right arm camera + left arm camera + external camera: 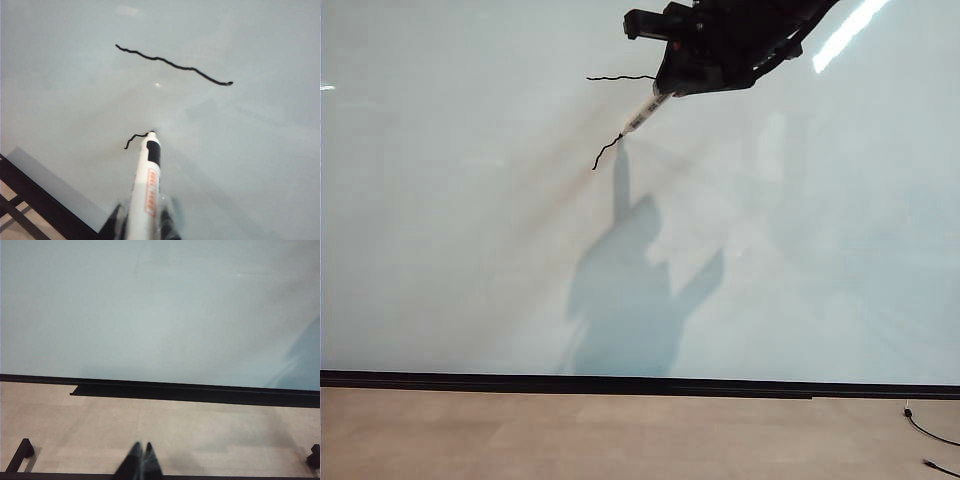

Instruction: Pick up the pen on the shelf to the right of the whiteboard and write the letter Z.

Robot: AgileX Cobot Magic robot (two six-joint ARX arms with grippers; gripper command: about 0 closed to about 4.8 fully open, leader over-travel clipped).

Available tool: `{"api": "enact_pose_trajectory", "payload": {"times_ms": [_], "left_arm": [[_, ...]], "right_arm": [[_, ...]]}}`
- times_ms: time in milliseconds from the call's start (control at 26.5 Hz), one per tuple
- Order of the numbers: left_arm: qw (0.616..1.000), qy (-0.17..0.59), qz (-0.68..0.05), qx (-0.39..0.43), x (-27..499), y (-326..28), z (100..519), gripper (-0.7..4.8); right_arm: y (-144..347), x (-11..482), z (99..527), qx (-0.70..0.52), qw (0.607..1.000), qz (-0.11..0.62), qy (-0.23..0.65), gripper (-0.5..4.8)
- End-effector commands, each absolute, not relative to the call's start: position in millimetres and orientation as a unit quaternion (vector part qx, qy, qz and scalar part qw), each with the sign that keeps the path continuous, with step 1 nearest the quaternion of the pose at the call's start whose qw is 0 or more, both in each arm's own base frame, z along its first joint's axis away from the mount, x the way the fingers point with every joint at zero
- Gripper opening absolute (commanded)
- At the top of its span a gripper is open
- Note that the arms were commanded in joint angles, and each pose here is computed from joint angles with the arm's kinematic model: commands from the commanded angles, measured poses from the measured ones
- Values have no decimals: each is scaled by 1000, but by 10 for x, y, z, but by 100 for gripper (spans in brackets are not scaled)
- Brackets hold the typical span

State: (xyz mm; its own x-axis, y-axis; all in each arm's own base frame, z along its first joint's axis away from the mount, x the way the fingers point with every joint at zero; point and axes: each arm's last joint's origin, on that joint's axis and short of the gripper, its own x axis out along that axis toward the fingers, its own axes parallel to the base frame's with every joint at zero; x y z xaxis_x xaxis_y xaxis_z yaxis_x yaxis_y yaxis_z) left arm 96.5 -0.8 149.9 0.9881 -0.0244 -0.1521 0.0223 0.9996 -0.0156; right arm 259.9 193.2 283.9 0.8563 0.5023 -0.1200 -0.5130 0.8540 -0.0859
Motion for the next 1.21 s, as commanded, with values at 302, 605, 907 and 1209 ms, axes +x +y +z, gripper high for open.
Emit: {"api": "enact_pose_trajectory", "payload": {"times_ms": [302,605,907,1209], "left_arm": [[997,73,-12,-5,965,-8,1512,-5],[997,73,-12,-5,965,-8,1512,-4],[997,73,-12,-5,965,-8,1512,-5],[997,73,-12,-5,965,-8,1512,-5]], "right_arm": [[1810,2506,3071,-60,970,236,12,-5],[1751,2439,3170,-59,972,226,2,-5],[1670,2369,3259,-64,974,218,-2,-5],[1803,2243,3196,-68,964,255,7,-5]]}}
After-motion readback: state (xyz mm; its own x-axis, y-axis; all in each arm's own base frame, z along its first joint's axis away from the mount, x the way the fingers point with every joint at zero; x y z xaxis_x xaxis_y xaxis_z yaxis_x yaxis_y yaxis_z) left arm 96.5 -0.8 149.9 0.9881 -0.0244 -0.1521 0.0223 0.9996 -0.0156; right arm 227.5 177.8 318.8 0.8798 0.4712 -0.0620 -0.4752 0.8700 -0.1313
